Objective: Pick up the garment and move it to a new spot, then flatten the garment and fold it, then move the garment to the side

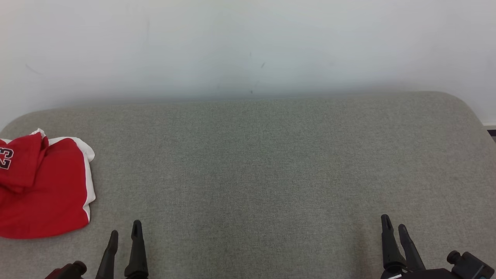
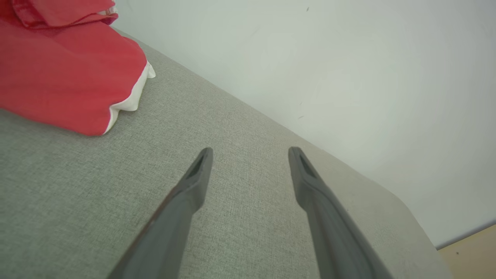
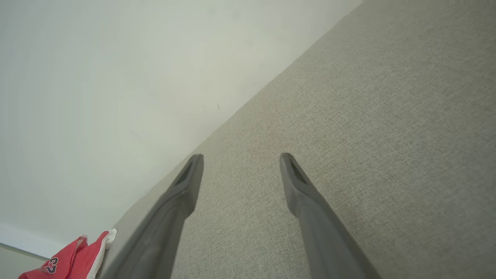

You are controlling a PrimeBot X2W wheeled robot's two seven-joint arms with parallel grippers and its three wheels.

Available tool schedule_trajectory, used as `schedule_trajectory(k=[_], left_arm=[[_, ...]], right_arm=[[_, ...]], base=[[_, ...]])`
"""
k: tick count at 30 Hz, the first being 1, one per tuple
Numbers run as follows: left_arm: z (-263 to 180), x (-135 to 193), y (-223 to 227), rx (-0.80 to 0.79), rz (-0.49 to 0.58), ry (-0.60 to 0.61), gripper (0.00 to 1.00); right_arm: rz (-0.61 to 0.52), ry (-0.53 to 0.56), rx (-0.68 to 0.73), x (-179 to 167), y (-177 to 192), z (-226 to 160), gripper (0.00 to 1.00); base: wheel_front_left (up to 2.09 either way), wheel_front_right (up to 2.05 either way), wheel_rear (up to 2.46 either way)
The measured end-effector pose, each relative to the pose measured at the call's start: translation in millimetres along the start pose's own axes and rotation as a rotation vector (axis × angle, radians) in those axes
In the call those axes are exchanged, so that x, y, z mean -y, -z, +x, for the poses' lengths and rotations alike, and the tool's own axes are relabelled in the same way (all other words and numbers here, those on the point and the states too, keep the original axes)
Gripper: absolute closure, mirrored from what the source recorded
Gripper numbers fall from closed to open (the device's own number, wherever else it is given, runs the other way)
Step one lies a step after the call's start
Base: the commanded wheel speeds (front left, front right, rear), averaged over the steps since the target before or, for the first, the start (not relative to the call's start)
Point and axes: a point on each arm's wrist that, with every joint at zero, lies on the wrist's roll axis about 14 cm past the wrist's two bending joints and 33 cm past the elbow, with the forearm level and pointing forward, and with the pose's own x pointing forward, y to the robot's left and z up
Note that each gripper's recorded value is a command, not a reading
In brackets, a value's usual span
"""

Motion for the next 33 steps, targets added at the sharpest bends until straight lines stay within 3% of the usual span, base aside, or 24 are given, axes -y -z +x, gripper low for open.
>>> schedule_trajectory(k=[11,33], left_arm=[[-3.7,4.8,4.2,-0.007,0.155,0.033,0.00],[-9.5,0.6,2.0,0.013,0.362,0.047,0.00]], right_arm=[[-0.124,-0.022,-0.005,-3.8,3.9,-2.0,0.00],[-0.359,-0.065,-0.003,-9.2,8.9,-4.9,0.00]], base=[[0.00,0.00,0.00],[0.00,0.00,0.00]])
